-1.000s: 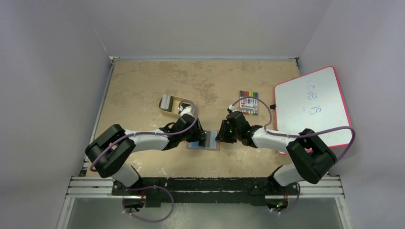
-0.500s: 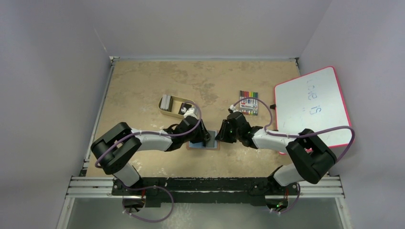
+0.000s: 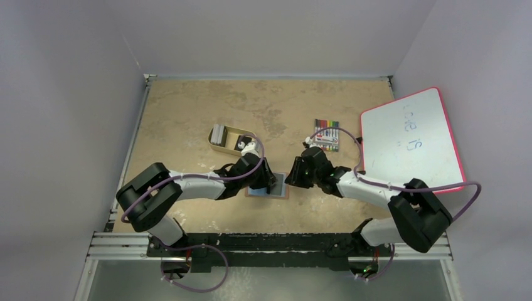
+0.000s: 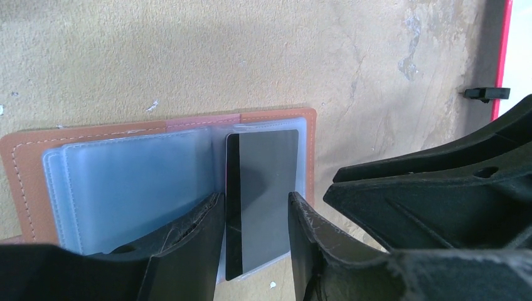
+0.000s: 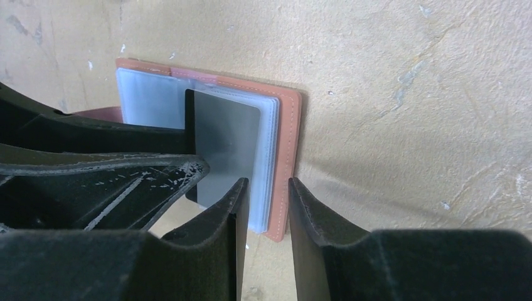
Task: Put the credit cards into the card holder
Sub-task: Insert the credit card into the card holder.
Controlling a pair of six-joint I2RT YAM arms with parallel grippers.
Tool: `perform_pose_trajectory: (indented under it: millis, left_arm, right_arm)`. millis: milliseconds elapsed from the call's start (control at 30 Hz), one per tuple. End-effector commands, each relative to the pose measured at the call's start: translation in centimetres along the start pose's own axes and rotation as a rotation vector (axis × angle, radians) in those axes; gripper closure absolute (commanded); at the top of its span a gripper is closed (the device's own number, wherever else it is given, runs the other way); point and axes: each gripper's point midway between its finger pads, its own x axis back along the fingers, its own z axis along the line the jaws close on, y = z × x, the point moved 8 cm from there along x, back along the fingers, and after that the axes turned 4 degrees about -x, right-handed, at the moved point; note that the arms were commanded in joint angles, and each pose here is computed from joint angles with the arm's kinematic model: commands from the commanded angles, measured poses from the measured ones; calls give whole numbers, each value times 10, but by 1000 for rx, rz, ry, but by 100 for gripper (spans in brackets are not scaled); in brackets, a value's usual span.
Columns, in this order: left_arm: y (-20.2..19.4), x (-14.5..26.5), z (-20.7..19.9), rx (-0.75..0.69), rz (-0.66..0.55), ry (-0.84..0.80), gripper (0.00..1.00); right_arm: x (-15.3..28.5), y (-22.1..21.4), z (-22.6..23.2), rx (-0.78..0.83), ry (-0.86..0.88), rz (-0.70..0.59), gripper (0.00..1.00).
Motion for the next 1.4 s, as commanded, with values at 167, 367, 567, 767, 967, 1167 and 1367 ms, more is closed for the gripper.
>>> perform_pose_trajectory:
  millis: [167, 367, 567, 767, 967, 1167, 1367]
  left_arm:
    - [7, 2, -11, 13, -35, -48, 59]
    - [8, 3, -17, 35, -35, -87, 59]
    - [-1, -2, -18, 62, -11, -120, 59]
    - [6, 3, -11, -9, -28, -11, 58]
    - [34, 22, -17, -140, -101, 100, 56]
    - [56, 37, -19, -266, -132, 222, 49]
    - [102, 62, -12, -434, -159, 420, 45]
  right_arm:
    - [-8, 1, -1, -2, -14, -15, 70]
    - [-17, -4, -1, 12, 15, 17, 72]
    - [-22, -8, 0, 5, 31, 60, 74]
    - [-15, -3, 2, 3, 20, 27, 75]
    - [-5, 4, 5, 17, 15, -10, 71]
    - [-4, 8, 9, 40, 14, -18, 70]
    - [2, 17, 19, 74, 52, -47, 68]
